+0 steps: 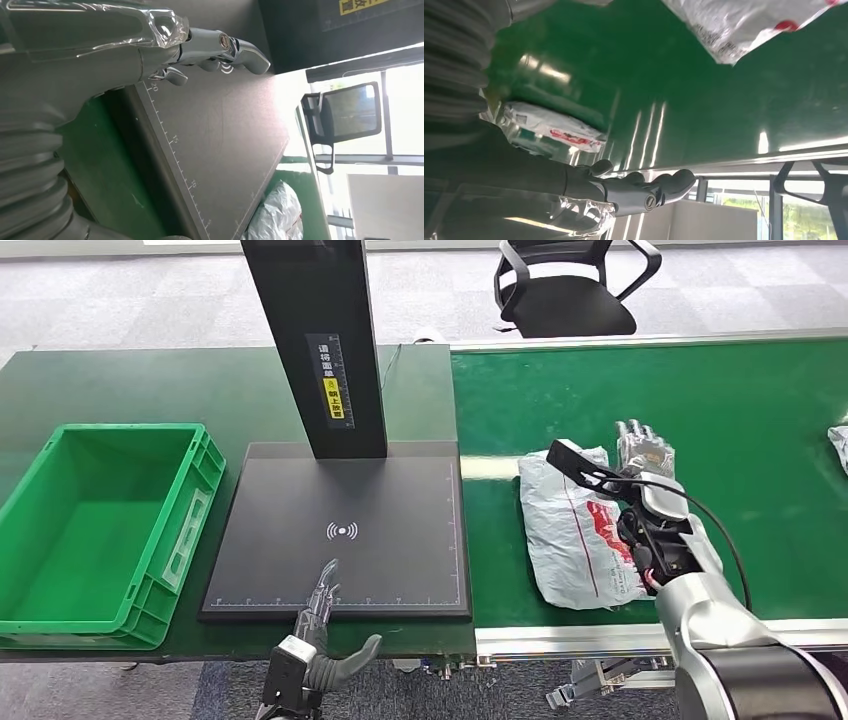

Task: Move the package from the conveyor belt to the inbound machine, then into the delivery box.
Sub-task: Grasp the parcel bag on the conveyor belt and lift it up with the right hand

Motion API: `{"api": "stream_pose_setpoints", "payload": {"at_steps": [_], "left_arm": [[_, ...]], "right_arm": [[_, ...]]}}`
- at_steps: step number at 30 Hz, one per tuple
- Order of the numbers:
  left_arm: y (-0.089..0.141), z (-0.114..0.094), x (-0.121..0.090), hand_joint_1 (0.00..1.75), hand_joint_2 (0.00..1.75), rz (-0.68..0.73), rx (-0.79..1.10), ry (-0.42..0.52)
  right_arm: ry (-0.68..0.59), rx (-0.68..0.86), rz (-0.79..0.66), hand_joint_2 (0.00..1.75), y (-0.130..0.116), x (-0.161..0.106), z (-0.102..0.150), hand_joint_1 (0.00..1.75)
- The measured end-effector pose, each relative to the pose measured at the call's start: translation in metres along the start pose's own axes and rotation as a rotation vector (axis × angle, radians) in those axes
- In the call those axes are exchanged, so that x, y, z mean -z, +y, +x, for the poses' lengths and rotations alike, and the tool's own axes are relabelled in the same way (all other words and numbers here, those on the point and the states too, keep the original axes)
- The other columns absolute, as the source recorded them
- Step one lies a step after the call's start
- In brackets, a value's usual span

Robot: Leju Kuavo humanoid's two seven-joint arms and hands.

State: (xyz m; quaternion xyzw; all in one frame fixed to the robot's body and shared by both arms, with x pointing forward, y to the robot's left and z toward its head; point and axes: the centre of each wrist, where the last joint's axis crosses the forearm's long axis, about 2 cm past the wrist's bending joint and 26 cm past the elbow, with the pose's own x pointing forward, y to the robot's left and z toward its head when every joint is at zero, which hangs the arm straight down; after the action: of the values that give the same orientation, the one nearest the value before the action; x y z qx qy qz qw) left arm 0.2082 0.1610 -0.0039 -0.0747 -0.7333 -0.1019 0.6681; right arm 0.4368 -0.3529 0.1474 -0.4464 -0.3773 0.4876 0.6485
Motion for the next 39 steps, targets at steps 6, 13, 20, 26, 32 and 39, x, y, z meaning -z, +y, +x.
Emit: {"api": "stream_pose_setpoints", "payload": {"at_steps": [6, 13, 20, 26, 32, 39], "left_arm": [[-0.001, -0.002, 0.001, 0.00, 1.75, -0.005, -0.004, 0.012], [-0.001, -0.003, 0.001, 0.00, 1.75, -0.006, -0.006, 0.018], [-0.002, -0.003, 0.001, 0.00, 1.75, -0.008, -0.006, 0.018], [-0.001, -0.003, 0.003, 0.00, 1.75, -0.005, -0.012, 0.018], [-0.001, -0.003, 0.011, 0.00, 1.75, -0.013, -0.012, 0.017], [-0.001, -0.004, 0.016, 0.00, 1.75, -0.011, -0.008, 0.023]], "right_arm": [[0.015, -0.029, 0.032, 1.75, -0.008, 0.004, -0.005, 0.00], [0.023, -0.035, 0.066, 1.75, -0.012, 0.005, -0.005, 0.00], [0.028, -0.034, 0.077, 1.75, -0.013, 0.006, -0.005, 0.00], [-0.043, 0.114, 0.293, 1.75, -0.007, 0.005, -0.005, 0.00], [-0.185, 0.319, 0.561, 1.75, 0.003, 0.001, 0.000, 0.00], [-0.219, 0.361, 0.694, 1.75, 0.018, -0.004, 0.012, 0.00]]}}
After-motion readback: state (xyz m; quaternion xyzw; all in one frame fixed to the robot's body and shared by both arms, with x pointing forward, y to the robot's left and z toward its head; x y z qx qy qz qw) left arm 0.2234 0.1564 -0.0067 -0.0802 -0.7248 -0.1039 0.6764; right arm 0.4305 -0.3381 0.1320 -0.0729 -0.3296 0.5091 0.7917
